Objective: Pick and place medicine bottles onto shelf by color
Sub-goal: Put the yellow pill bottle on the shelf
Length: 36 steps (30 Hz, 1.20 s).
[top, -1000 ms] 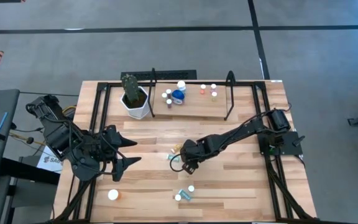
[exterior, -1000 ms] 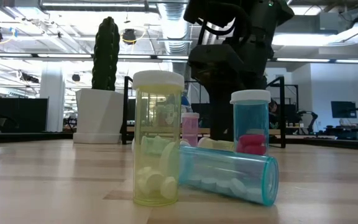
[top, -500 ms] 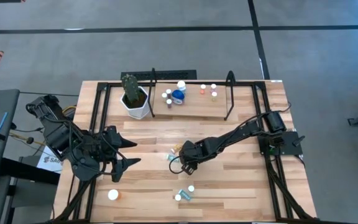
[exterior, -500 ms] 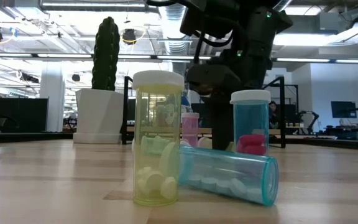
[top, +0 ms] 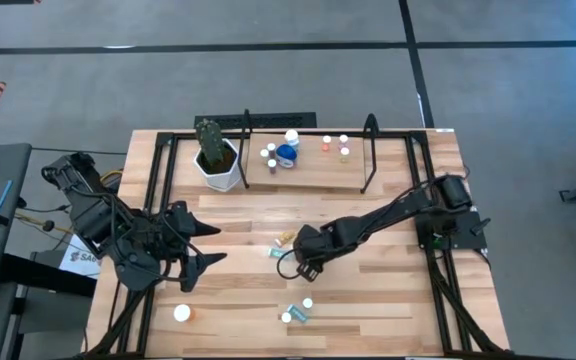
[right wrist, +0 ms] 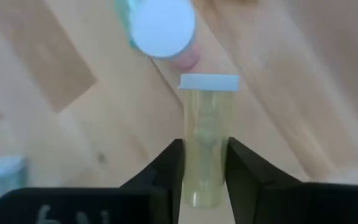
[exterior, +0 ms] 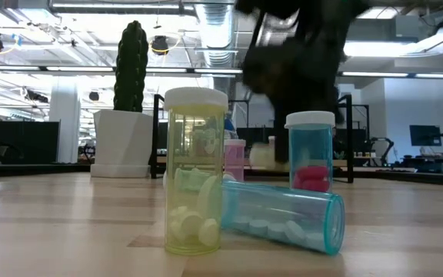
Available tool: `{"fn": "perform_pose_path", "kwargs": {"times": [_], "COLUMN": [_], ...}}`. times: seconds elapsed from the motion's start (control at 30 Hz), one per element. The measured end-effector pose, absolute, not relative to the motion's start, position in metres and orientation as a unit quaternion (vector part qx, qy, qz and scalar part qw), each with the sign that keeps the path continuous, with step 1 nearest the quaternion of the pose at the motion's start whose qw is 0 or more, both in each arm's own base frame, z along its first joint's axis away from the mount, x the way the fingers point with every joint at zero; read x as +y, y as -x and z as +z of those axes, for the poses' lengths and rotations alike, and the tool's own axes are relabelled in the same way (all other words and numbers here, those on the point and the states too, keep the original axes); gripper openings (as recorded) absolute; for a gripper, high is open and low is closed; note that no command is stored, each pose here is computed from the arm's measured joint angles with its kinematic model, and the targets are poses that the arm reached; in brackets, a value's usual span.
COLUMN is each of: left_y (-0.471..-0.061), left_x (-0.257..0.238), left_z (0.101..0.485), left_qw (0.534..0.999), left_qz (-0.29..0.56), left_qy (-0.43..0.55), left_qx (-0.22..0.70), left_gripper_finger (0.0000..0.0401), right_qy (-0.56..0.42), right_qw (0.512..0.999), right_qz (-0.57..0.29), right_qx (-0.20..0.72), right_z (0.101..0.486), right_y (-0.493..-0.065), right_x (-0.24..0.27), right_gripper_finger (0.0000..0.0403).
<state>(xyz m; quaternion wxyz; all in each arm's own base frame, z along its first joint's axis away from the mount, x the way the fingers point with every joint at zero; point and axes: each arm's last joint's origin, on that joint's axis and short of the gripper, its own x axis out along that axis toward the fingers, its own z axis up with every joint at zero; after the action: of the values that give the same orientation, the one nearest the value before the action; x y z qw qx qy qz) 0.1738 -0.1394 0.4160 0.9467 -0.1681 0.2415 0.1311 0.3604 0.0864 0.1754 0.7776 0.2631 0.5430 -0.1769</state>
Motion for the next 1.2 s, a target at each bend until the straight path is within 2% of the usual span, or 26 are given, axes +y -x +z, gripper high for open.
{"fn": "perform_pose_path", "kwargs": {"times": [0.13, 0.37, 0.57, 0.7, 0.83, 1.07, 1.2], "left_y": [-0.174, -0.188, -0.219, -0.235, -0.246, -0.26, -0.263], "left_x": [-0.138, -0.139, -0.147, -0.142, -0.125, -0.097, -0.085], "left_z": [0.417, 0.418, 0.414, 0.413, 0.415, 0.416, 0.418], "left_qw": [0.951, 0.964, 0.971, 0.969, 0.967, 0.971, 0.97], "left_qz": [0.149, 0.173, 0.071, 0.005, -0.021, 0.034, 0.119], "left_qy": [0.156, 0.069, -0.041, -0.079, -0.075, -0.035, -0.005], "left_qx": [0.222, 0.192, 0.224, 0.235, 0.241, 0.236, 0.213], "left_gripper_finger": [0.0276, 0.0276, 0.0276, 0.0276, 0.0276, 0.0276, 0.0276], "right_qy": [-0.274, -0.29, -0.309, -0.309, -0.276, -0.211, -0.196], "right_qw": [0.801, 0.871, 0.912, 0.918, 0.936, 0.972, 0.979], "right_qz": [-0.164, -0.133, -0.086, -0.06, -0.031, -0.04, -0.054], "right_qx": [0.507, 0.373, 0.256, 0.243, 0.219, 0.1, 0.034], "right_z": [0.21, 0.282, 0.327, 0.34, 0.358, 0.382, 0.395], "right_y": [-0.351, -0.334, -0.327, -0.323, -0.327, -0.341, -0.344], "right_x": [0.082, 0.068, 0.057, 0.055, 0.059, 0.066, 0.059], "right_gripper_finger": [0.0117, 0.0113, 0.0113, 0.0113, 0.0113, 0.0113, 0.0113]}}
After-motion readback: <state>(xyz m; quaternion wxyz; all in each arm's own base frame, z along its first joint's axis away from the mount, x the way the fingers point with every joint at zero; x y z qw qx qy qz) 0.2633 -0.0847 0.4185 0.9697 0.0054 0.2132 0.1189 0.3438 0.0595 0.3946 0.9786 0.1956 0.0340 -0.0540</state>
